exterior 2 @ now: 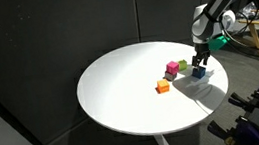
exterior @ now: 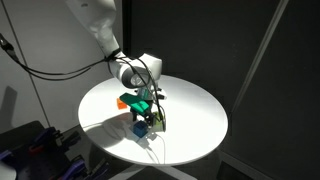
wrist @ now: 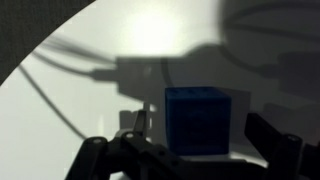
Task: Unstack the blocks and put them on the table
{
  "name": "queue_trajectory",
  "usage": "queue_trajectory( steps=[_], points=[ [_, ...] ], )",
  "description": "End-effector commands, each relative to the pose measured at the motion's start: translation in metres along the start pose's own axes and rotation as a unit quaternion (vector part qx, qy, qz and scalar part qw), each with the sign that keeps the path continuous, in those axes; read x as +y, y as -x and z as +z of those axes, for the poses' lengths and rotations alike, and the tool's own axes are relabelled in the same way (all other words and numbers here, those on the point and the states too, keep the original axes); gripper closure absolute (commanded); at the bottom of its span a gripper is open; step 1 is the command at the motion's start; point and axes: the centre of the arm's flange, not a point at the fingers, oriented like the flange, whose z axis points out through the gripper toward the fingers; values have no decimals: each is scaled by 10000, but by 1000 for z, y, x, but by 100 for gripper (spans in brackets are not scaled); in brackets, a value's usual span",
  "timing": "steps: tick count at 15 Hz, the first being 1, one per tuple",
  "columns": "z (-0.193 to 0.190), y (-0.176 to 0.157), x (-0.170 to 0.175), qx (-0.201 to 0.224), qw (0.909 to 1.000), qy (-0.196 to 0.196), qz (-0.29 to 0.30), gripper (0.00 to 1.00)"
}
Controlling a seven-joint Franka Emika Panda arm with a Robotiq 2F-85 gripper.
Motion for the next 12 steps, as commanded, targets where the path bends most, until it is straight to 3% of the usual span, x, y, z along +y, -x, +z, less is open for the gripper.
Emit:
queue_trajectory(
  steps=[1,6,12],
  points=[
    [-27,18,-5,59,9999,-23,-125,0],
    [-60,29,-20,303,9992,-42,-254,0],
    [-90,39,-51,730,9933,-182,-876,0]
  ],
)
